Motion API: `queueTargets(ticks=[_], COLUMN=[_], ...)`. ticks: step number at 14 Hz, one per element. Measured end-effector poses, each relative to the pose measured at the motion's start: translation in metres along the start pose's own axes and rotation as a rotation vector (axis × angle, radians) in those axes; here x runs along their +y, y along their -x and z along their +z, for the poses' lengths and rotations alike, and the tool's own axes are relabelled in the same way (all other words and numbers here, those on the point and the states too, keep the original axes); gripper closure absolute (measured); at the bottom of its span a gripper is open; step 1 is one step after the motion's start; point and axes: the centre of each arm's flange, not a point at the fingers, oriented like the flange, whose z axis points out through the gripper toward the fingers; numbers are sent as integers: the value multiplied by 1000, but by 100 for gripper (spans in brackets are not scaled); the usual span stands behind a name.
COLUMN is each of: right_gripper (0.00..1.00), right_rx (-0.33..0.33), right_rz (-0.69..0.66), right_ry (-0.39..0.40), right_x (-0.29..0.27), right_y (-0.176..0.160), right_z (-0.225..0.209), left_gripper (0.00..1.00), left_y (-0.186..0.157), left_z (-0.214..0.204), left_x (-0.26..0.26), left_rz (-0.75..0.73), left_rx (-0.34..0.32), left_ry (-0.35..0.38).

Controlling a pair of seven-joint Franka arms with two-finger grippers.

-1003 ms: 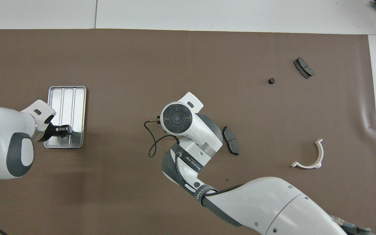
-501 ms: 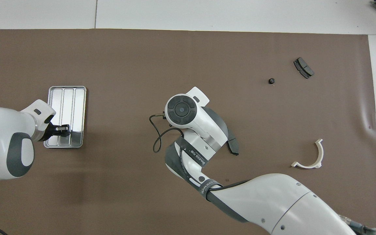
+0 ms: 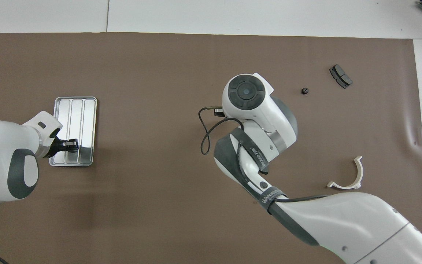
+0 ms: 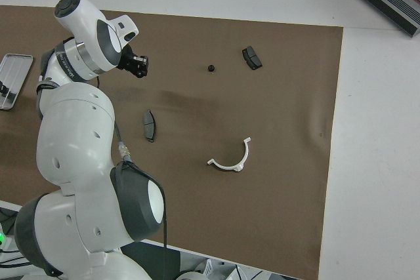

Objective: Place bearing gear from tray to pile

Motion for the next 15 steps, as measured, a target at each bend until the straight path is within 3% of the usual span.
queueTargets(ticks=[4,8,11,15], right_gripper=[64,64,64,64], right_rx=[-39,-16,3,4], right_rz=[-101,-153,-140,-139], right_ry=[9,-5,-18,-30], right_x=[120,213,235,235], right_y=[-14,-6,-3,-4], right_z=[21,71,99,120], left_gripper=[65,65,65,65], left_y=[-27,-6,15,14], left_z=[-51,-67,-80,-90], left_x=[89,212,288,377], left_rz=[-107,-200,-217,-277], left_rx=[5,6,-33,-62], left_ry=[21,52,45,39])
